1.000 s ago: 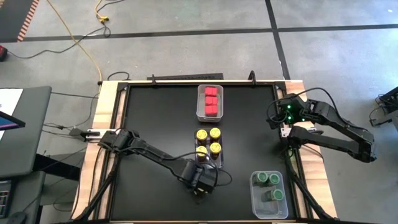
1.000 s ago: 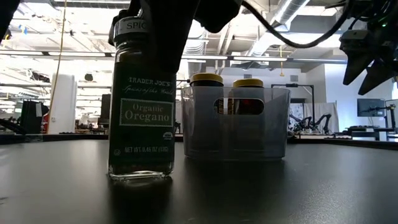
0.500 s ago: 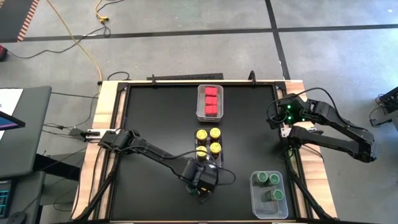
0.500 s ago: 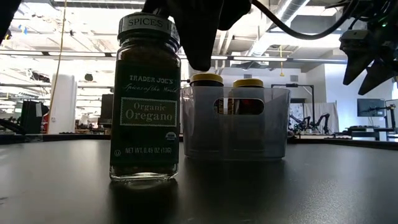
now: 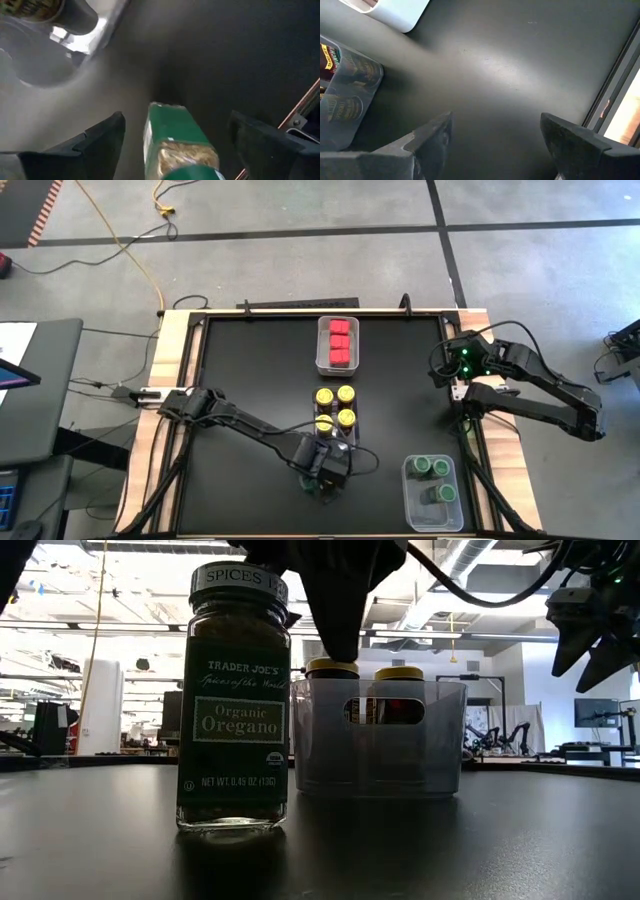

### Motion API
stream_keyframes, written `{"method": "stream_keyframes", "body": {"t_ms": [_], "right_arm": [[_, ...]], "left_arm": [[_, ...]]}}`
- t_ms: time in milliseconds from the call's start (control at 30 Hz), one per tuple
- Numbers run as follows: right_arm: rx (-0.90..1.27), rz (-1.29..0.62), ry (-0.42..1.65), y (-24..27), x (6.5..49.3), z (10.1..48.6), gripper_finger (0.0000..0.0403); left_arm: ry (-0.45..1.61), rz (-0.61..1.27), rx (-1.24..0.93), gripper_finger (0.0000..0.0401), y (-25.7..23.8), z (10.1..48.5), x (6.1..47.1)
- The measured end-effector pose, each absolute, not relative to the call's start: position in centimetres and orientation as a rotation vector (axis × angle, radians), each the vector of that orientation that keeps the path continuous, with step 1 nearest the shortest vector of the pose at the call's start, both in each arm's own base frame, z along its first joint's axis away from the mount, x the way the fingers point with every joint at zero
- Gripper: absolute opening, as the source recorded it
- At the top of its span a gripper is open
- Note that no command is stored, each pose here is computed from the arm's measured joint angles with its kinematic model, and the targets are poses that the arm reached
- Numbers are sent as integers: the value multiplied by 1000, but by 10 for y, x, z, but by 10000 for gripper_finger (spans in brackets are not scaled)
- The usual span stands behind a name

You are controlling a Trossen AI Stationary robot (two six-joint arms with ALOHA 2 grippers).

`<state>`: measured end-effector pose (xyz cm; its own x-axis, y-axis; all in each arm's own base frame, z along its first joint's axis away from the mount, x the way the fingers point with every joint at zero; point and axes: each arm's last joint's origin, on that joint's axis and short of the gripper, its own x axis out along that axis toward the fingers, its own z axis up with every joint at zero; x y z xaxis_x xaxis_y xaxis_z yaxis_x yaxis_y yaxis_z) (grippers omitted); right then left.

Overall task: Sort spices by type
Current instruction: Put the green seasoning bottle into the transparent bin

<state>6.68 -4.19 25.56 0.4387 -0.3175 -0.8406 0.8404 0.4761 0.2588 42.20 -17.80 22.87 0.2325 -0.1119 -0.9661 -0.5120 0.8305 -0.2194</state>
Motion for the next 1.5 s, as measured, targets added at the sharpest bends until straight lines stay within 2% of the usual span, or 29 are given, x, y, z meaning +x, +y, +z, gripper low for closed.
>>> {"method": "stream_keyframes", "body": {"t_ms": [367, 600, 767, 867, 1067, 1333, 1500], "right_arm": [[755, -811, 812, -42, 67, 256, 326], [757, -811, 812, -42, 67, 256, 326], [804, -768, 800, -41, 68, 256, 326], [784, -740, 751, -43, 72, 259, 326], [710, -569, 542, -46, 90, 276, 326], [603, -247, 253, -29, 116, 307, 326], [567, -68, 151, -14, 132, 321, 326]], "left_arm": [[1296, 270, -547, 340, -165, 250, 426], [1349, 289, -416, 340, -159, 284, 413], [1432, 177, -231, 340, -154, 309, 398], [1409, 127, -172, 340, -152, 317, 396], [1403, 2, 10, 340, -156, 319, 392], [1357, 4, 187, 340, -149, 322, 393], [1349, -40, 229, 340, -147, 325, 393]]}}
